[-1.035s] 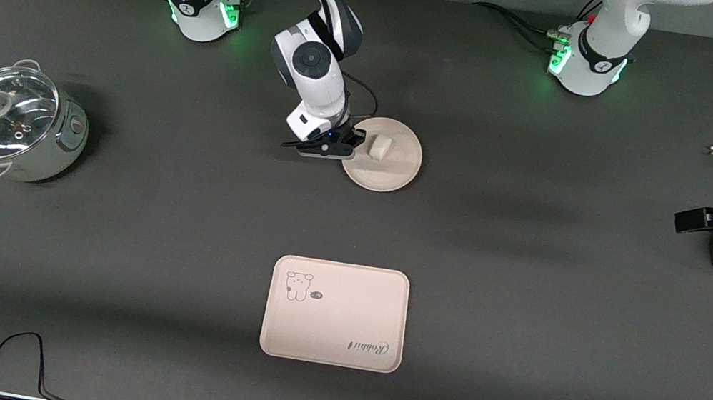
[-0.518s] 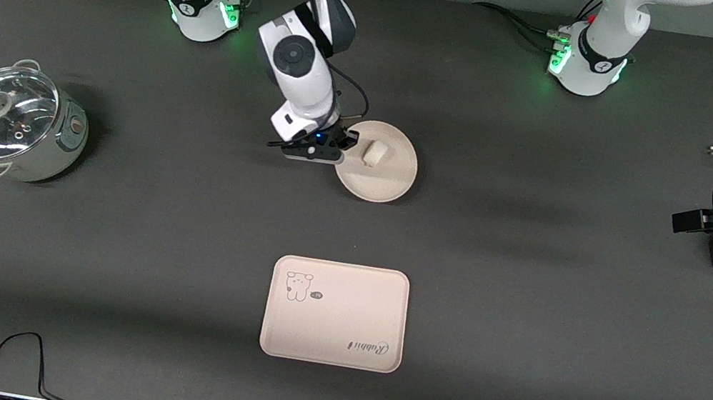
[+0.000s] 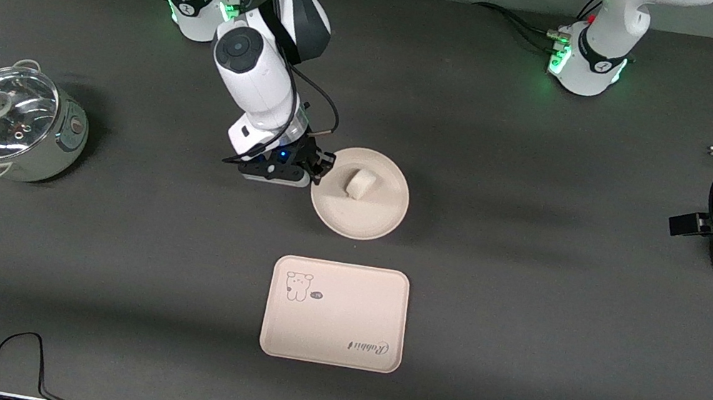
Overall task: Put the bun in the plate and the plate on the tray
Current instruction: 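Slide the plate with the bun onto the bunny tray with the right gripper, then set the plate down on the tray and open the right gripper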
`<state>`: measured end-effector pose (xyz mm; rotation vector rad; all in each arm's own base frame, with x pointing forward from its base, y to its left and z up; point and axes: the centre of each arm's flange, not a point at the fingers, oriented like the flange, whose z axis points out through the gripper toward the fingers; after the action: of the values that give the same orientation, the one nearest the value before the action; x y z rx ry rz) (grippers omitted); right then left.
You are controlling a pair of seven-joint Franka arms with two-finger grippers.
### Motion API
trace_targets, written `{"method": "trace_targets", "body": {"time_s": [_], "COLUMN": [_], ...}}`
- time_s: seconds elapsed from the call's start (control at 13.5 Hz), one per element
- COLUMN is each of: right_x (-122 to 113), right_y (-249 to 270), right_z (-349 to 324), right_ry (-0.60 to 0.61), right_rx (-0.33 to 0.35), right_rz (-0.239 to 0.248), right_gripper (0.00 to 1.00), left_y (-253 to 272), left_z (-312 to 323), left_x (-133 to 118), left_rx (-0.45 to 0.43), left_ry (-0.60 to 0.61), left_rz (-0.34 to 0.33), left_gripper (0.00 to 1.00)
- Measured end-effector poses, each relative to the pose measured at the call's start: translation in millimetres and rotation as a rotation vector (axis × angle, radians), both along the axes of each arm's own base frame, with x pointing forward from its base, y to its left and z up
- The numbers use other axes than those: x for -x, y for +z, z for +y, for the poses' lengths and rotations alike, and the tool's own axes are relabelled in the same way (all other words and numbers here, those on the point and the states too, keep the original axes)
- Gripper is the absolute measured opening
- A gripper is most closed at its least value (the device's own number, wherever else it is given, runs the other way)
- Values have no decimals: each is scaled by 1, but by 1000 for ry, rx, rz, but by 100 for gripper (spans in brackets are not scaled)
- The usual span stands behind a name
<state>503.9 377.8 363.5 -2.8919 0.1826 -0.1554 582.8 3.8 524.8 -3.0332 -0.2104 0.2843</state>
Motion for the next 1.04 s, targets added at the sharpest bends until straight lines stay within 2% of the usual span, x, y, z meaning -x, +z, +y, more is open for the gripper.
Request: {"method": "trace_targets", "body": {"time_s": [0.22,0.37,0.52,0.81,0.96,1.04], "right_x": [-47,-81,-114,-175,-198,-200], "right_y": [29,31,22,-21,-67,-82], "right_z": [-1,2,4,-33,-49,-44], "right_ry": [6,-3,-30,59,109,116], "right_rx": [-4,7,-13,-47,-36,-31], "right_rz": [-31,-49,-59,-45,-36,-31], "right_gripper": [4,4,4,4,4,4], "left_y": [-7,-9,-10,-10,-9,-9], "left_z": [-15,-17,-15,-16,-25,-27], "left_x": [1,1,0,-1,-2,-2], "left_rx": [0,0,0,0,2,2], "left_ry": [-25,-28,-26,-29,-44,-48], "left_rz": [13,13,5,-1,-12,-13], "left_gripper": [100,100,100,100,100,100]}}
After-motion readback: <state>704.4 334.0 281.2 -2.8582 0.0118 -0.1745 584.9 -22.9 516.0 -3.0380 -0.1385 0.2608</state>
